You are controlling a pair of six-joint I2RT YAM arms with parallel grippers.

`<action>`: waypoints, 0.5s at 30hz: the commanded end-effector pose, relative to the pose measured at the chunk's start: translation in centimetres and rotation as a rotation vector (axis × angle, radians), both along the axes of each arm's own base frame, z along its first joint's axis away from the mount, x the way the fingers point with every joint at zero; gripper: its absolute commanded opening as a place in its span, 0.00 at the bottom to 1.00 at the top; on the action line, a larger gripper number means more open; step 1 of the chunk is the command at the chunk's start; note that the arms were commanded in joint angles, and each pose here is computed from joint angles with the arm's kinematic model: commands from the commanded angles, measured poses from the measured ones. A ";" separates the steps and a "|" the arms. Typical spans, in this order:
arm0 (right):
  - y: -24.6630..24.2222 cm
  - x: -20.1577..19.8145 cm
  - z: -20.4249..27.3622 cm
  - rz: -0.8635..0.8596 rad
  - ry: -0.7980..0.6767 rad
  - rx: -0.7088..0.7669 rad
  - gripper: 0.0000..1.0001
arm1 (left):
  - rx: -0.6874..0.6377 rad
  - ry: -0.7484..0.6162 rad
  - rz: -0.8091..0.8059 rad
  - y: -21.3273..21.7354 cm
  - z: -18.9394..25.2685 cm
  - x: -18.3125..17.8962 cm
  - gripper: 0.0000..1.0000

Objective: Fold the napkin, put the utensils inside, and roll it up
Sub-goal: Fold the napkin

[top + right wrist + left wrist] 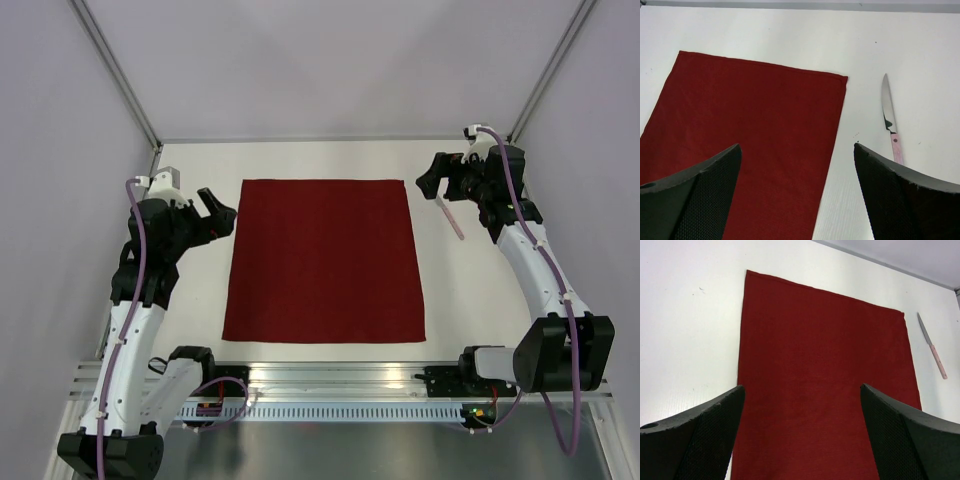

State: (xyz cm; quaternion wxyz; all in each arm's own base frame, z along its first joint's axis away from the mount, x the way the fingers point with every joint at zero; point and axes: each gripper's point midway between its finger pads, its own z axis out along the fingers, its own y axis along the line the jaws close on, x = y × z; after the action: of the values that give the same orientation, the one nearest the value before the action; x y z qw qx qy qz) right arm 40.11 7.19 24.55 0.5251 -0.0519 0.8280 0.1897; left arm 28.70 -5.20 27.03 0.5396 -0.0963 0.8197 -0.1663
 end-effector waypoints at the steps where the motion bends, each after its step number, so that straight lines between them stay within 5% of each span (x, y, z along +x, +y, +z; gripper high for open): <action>1: 0.1 -0.3 1.1 0.022 -0.030 -0.008 0.98 | 0.038 -0.005 -0.025 0.1 0.3 0.0 1.00; 9: 3.8 0.8 -0.1 0.166 0.057 -0.085 0.91 | 0.003 -0.075 0.001 0.1 6.5 0.2 1.00; 15: 18.6 -2.0 -1.3 0.457 0.041 -0.221 0.80 | -0.049 -0.213 0.008 -0.1 14.6 -1.0 1.00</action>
State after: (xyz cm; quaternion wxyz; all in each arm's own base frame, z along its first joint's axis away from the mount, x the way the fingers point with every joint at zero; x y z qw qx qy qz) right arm 39.82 20.40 22.35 0.4478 -0.2226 0.8368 0.2229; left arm 29.10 -5.17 37.23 0.5939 -0.0887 0.7803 -0.1750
